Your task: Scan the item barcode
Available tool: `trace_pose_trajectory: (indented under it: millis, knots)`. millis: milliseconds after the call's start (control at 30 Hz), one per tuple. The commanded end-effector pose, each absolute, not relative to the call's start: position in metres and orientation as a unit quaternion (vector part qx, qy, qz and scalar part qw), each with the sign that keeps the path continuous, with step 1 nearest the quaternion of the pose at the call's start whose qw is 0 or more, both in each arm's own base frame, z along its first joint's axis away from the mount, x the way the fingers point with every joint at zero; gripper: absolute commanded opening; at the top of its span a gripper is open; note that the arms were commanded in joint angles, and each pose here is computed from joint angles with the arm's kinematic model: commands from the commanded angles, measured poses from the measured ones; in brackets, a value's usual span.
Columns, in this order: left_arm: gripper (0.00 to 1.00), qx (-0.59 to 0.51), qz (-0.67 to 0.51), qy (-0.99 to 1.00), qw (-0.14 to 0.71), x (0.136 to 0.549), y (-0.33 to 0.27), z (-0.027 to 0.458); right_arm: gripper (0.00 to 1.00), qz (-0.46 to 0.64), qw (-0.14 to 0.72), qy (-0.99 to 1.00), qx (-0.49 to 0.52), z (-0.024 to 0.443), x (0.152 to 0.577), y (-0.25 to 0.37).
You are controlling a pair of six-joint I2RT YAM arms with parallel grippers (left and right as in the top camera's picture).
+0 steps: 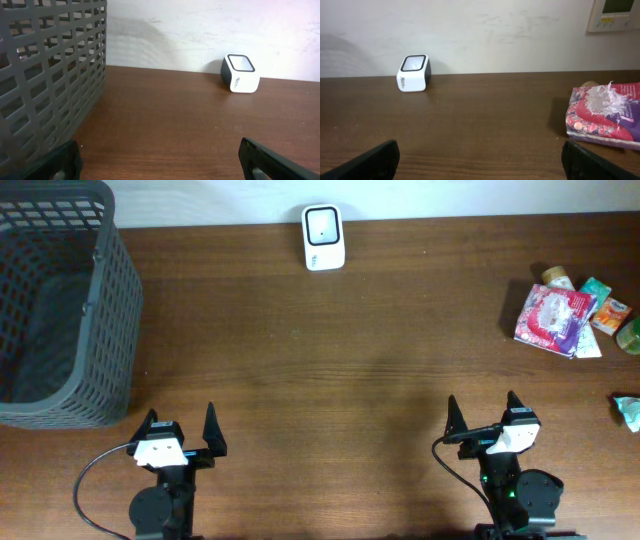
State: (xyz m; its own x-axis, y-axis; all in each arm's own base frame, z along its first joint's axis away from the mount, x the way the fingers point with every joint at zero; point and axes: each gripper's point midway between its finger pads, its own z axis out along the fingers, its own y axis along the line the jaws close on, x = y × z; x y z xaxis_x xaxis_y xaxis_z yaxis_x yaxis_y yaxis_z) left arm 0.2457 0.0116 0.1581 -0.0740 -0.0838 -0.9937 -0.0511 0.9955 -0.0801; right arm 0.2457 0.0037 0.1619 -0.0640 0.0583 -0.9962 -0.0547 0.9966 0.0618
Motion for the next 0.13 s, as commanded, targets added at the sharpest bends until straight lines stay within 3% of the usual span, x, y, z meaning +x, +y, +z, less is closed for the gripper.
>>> trace_pose_trajectory:
  millis: [0, 100]
  knots:
    - [0.99, -0.053, -0.014, 0.733, 0.678, 0.2456, 0.0125, 0.1559, 0.99, 0.045, 0.682, 0.73, 0.003, 0.1589, 0.2457, 0.005]
    - [0.99, -0.053, -0.014, 0.733, 0.678, 0.2456, 0.0125, 0.1562, 0.99, 0.045, 0.682, 0.73, 0.003, 0.1589, 0.2457, 0.005]
